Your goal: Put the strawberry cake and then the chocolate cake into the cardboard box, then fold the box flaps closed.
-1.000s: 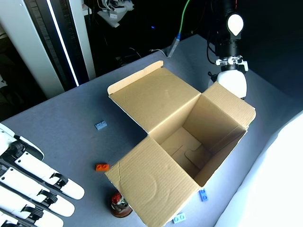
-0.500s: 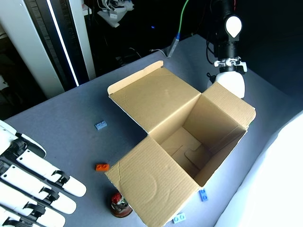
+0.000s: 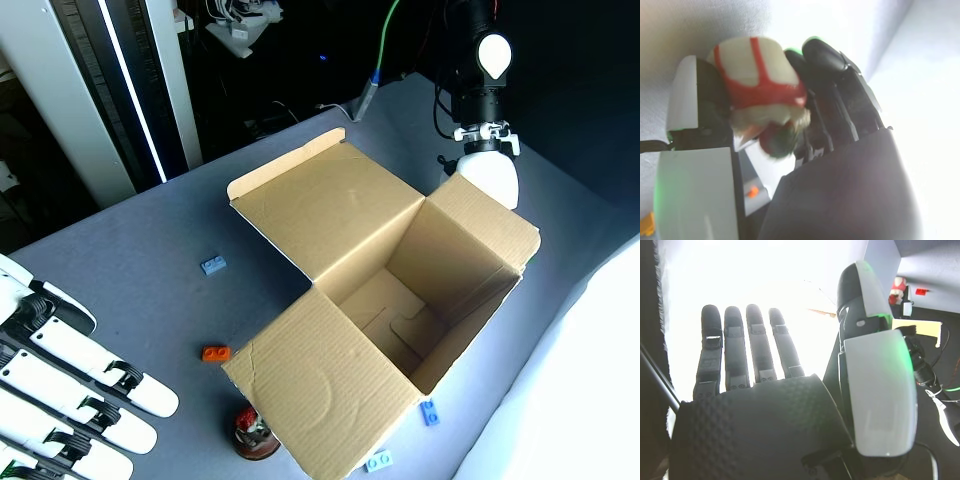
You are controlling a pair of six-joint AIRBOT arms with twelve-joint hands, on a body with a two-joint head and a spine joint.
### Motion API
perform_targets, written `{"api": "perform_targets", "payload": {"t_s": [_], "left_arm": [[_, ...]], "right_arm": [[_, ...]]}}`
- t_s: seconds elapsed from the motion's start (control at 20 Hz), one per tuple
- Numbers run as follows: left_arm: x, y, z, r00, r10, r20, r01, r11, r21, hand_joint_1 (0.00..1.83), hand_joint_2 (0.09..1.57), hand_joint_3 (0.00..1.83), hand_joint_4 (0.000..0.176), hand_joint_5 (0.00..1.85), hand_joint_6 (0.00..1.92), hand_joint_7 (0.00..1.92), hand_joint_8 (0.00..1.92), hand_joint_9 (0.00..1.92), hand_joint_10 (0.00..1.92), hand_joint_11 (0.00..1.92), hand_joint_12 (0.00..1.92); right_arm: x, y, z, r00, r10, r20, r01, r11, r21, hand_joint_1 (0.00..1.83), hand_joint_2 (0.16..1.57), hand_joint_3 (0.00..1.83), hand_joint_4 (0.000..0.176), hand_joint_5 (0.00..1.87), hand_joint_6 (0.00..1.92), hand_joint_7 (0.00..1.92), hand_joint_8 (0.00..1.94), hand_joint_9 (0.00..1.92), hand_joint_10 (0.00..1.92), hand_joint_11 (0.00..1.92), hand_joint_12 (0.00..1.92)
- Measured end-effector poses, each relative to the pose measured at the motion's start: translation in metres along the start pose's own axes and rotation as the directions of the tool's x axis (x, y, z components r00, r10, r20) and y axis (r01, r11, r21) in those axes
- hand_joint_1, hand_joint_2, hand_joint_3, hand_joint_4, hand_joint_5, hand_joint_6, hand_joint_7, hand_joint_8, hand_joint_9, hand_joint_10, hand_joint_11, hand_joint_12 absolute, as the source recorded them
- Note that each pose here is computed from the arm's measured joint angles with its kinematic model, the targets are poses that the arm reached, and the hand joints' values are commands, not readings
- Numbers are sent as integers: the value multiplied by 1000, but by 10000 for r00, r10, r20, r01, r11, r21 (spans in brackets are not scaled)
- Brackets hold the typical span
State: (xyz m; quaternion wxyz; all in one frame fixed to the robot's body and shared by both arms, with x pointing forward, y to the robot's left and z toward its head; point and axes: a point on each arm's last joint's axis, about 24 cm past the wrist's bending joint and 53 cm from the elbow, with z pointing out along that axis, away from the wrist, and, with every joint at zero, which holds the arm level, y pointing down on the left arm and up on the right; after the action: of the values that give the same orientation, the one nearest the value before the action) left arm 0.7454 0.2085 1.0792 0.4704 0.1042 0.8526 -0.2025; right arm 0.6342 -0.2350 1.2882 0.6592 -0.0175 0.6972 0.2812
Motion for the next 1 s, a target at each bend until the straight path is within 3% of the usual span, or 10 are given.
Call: {"api": "perform_targets", "payload": {"t_s": [0.25,0.4,0.75,0.85,1.0], "left_arm": [[-1,-1,0,10000,60,13,-60,10000,51,1306,1289,0,0,533,1441,653,1489,726,1666,542,1785],[-7,-12,-1,9999,91,84,-93,9994,346,1310,1287,2,0,533,1426,645,1529,729,1646,563,1750],[-46,-26,-12,9968,-156,784,83,9957,918,1302,1299,0,0,526,1451,627,1556,700,1682,538,1828],[-52,-27,-15,9965,-74,829,-6,9953,965,1298,1299,0,0,525,1472,629,1540,699,1681,539,1830],[-64,-27,-19,9955,-317,893,224,9944,1034,1297,1303,1,0,537,1446,605,1584,690,1694,559,1807]], "right_arm": [[1,1,0,10000,-9,-18,9,10000,-26,606,1096,0,0,159,13,175,5,207,11,0,766],[1,1,0,10000,-9,-14,9,10000,-28,640,1095,0,0,161,12,180,5,211,12,0,772],[1,2,0,10000,-20,-13,19,10000,-32,592,1101,1,0,138,1,175,3,209,8,0,763],[1,2,0,10000,-20,-13,19,10000,-32,617,1094,0,0,133,0,175,1,215,9,0,809],[1,1,0,10000,-21,-14,21,10000,-28,634,1094,0,0,130,1,162,2,203,3,0,801]]}}
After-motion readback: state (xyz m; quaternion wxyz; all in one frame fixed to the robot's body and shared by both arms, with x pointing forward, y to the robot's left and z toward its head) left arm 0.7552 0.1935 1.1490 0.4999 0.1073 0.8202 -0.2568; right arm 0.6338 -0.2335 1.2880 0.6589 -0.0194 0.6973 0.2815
